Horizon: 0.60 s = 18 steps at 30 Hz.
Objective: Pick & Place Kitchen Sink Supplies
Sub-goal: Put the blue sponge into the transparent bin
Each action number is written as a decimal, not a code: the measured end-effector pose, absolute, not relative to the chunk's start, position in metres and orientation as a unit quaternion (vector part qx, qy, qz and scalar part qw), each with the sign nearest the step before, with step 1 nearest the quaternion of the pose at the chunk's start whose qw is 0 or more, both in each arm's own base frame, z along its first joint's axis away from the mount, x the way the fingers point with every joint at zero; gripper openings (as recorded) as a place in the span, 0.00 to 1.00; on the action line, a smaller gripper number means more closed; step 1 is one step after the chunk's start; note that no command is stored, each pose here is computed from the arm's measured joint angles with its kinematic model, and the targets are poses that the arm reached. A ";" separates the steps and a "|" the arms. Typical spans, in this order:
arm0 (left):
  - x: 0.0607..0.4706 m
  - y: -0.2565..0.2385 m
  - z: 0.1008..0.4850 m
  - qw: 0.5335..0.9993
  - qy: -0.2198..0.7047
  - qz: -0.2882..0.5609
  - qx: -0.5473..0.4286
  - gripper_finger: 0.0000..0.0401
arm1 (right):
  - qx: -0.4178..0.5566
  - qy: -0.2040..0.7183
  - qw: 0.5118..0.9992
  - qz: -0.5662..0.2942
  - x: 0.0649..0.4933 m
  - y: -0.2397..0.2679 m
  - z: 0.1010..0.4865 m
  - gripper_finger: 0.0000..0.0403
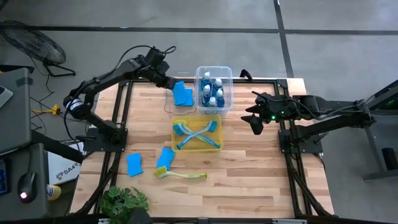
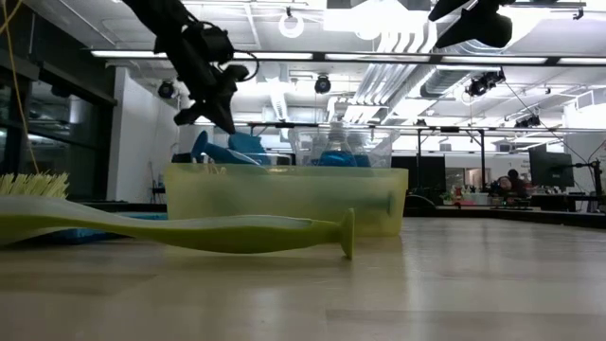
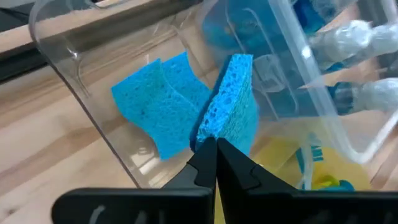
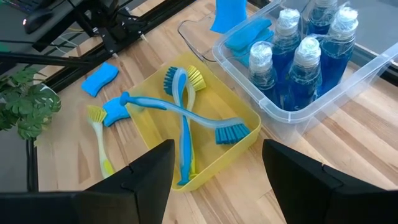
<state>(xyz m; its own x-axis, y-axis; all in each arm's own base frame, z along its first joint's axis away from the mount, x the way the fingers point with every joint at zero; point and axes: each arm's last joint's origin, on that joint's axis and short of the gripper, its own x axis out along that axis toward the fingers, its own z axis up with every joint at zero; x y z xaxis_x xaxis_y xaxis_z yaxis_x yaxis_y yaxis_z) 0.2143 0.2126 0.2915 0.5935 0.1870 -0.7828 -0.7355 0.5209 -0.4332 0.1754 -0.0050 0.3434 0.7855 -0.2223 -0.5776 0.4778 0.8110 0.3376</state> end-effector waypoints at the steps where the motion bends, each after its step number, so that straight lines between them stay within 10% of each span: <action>1: 0.216 0.215 0.288 0.799 0.350 0.287 -0.395 0.00 | 0.240 0.265 0.914 -0.193 0.175 -0.005 0.343 0.59; 18: 0.238 0.236 0.255 0.789 0.359 0.302 -0.396 0.00 | 0.248 0.263 0.911 -0.197 0.175 -0.005 0.343 0.59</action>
